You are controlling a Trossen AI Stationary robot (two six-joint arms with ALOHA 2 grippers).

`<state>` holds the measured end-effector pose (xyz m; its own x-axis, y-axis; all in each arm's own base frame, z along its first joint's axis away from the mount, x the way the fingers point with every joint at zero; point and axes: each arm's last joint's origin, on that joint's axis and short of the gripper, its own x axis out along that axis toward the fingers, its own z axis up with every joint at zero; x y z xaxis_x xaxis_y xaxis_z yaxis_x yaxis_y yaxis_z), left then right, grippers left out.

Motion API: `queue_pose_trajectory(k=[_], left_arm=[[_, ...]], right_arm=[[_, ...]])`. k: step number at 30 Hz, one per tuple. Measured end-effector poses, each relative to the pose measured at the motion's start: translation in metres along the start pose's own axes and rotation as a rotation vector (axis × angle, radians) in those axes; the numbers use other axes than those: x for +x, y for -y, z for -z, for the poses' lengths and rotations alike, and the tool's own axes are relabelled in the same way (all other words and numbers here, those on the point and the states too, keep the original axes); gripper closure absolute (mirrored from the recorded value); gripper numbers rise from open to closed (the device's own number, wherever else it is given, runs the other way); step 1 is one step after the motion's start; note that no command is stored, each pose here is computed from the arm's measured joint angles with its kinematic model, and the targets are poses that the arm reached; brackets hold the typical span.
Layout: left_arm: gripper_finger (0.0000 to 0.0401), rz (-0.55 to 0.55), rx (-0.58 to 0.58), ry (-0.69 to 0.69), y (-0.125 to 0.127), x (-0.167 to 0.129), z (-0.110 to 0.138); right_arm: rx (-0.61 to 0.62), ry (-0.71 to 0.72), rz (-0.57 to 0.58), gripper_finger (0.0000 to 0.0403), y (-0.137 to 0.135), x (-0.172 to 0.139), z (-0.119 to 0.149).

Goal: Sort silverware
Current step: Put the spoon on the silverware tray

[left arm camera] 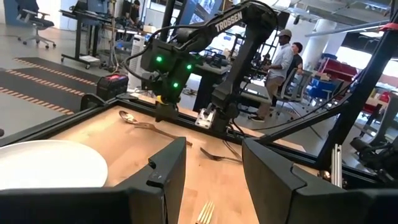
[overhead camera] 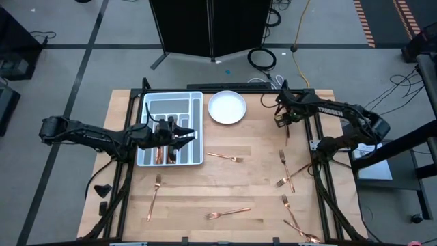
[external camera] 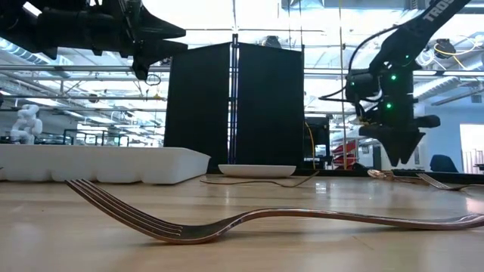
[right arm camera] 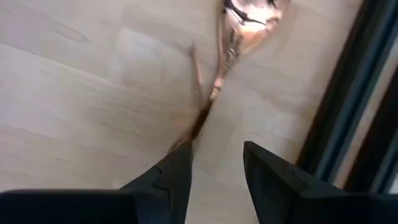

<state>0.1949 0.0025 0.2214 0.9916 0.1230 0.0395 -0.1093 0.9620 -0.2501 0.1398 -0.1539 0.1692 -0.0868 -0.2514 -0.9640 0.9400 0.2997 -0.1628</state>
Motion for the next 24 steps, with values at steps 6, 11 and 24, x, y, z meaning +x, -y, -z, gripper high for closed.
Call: queue_pose_trajectory(k=[6,11,24], left_arm=[[0.025,-0.001,0.0,-0.003,0.0,0.0,0.0],[0.025,-0.001,0.0,-0.003,0.0,0.0,0.0],[0.025,-0.001,0.012,-0.002,0.0,0.0,0.0]], right_arm=[[0.012,-0.023,0.009,0.0268,0.005,0.015,0.009],[0.018,-0.029,0.0,0.0268,0.006,0.026,0.018],[0.004,-0.055,-0.013,0.0268,0.007,0.028,0.021]])
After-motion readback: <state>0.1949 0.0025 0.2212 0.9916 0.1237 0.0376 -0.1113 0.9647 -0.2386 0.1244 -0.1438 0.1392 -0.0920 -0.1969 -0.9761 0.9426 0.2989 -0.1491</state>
